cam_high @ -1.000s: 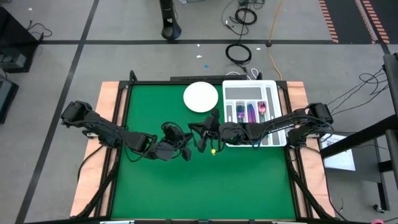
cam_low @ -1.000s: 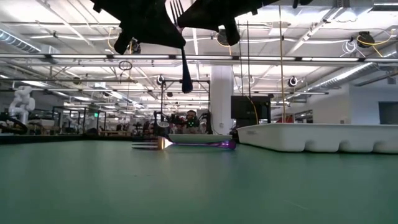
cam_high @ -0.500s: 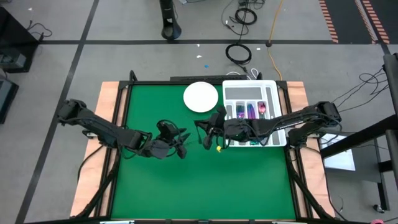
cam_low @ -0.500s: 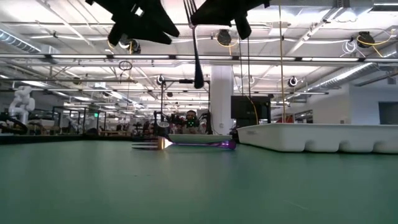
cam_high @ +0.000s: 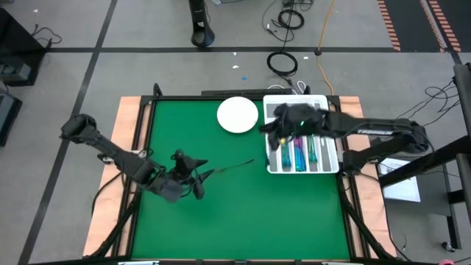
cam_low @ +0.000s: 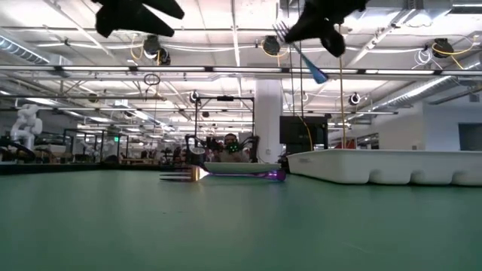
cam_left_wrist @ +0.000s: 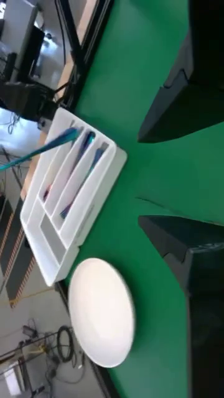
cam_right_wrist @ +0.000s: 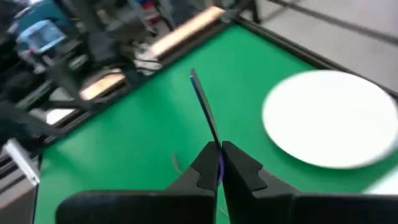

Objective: Sort silverware
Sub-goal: Put the iridescent fork into the white silverware tray

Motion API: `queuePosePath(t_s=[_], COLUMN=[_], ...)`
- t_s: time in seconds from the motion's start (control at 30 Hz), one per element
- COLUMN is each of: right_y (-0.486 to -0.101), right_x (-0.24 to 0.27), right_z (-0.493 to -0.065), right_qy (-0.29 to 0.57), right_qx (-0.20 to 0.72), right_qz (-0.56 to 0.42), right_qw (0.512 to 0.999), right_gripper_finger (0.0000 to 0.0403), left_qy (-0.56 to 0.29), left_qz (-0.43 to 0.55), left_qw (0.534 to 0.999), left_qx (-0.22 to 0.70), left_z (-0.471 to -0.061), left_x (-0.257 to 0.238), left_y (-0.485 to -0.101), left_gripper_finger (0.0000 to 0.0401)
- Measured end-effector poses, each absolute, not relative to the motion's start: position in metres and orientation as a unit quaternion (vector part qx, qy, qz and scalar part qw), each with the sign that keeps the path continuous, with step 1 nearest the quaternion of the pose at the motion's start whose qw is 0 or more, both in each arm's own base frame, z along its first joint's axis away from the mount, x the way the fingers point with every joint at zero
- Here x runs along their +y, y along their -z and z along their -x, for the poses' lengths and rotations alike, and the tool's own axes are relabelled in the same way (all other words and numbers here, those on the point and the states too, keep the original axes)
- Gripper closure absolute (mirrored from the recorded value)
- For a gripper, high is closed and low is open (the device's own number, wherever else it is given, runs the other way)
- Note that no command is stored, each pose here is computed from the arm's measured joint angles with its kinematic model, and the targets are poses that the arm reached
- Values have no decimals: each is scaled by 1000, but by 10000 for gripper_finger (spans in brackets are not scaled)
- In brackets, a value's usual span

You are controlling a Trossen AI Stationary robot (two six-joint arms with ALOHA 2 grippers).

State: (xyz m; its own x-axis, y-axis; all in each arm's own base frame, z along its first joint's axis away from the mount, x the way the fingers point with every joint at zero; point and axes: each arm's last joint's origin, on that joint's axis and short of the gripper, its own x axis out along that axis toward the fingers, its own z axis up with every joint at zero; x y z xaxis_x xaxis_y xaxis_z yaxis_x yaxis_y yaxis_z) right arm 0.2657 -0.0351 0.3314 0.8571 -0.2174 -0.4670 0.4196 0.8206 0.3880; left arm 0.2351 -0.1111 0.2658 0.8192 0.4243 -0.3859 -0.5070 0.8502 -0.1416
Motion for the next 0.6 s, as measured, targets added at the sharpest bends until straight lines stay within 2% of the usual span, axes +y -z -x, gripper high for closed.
queuePosePath(t_s=[0.27,0.43,0.6], right_y=[-330,-281,-229], right_x=[-72,-91,-102], right_z=[-212,-190,-174], right_qy=[229,239,256], right_qx=[226,228,224], right_qz=[-327,-432,-508], right_qw=[889,839,792], right_gripper_finger=[403,403,403], left_qy=[-288,-311,-318], left_qz=[117,113,124], left_qw=[942,936,933], left_qx=[127,120,112], left_z=[-210,-201,-203], left_x=[-129,-131,-129], left_y=[-240,-211,-210], left_gripper_finger=[198,198,198])
